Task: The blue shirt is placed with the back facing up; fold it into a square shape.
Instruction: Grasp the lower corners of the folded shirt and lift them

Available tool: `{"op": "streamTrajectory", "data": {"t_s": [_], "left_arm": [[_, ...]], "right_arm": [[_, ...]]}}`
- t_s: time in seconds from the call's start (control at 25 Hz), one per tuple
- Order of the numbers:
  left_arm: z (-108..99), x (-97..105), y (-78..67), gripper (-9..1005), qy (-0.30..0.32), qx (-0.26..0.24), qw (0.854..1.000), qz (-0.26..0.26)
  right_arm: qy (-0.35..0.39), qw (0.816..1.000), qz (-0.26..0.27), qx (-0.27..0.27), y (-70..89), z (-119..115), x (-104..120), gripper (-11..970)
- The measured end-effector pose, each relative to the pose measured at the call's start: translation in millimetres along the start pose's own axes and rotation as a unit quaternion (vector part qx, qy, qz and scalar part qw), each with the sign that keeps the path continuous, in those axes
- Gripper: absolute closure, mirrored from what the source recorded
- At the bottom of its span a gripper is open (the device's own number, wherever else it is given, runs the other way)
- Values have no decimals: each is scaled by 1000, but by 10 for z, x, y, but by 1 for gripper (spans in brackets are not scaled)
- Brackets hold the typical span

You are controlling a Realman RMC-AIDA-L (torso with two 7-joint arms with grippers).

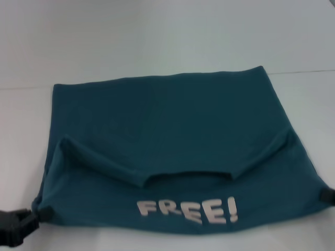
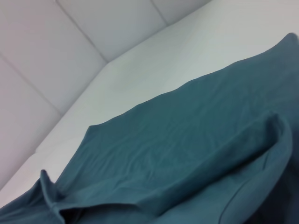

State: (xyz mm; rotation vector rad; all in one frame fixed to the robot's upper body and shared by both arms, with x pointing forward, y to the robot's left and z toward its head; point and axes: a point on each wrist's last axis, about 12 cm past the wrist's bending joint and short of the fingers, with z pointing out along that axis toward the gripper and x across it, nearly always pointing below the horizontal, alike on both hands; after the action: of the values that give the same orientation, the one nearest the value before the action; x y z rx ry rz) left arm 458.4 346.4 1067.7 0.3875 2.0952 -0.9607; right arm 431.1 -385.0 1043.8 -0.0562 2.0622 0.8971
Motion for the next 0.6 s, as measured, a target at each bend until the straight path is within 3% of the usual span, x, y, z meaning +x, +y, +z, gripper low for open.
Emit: {"op": "streamTrajectory", "data": {"t_s": [0.6], "left_arm": [[-210,221,-230,963,55,89,994,-19]], "right_arm": [[-15,1000,1,-15,150,-651,497,906]]}}
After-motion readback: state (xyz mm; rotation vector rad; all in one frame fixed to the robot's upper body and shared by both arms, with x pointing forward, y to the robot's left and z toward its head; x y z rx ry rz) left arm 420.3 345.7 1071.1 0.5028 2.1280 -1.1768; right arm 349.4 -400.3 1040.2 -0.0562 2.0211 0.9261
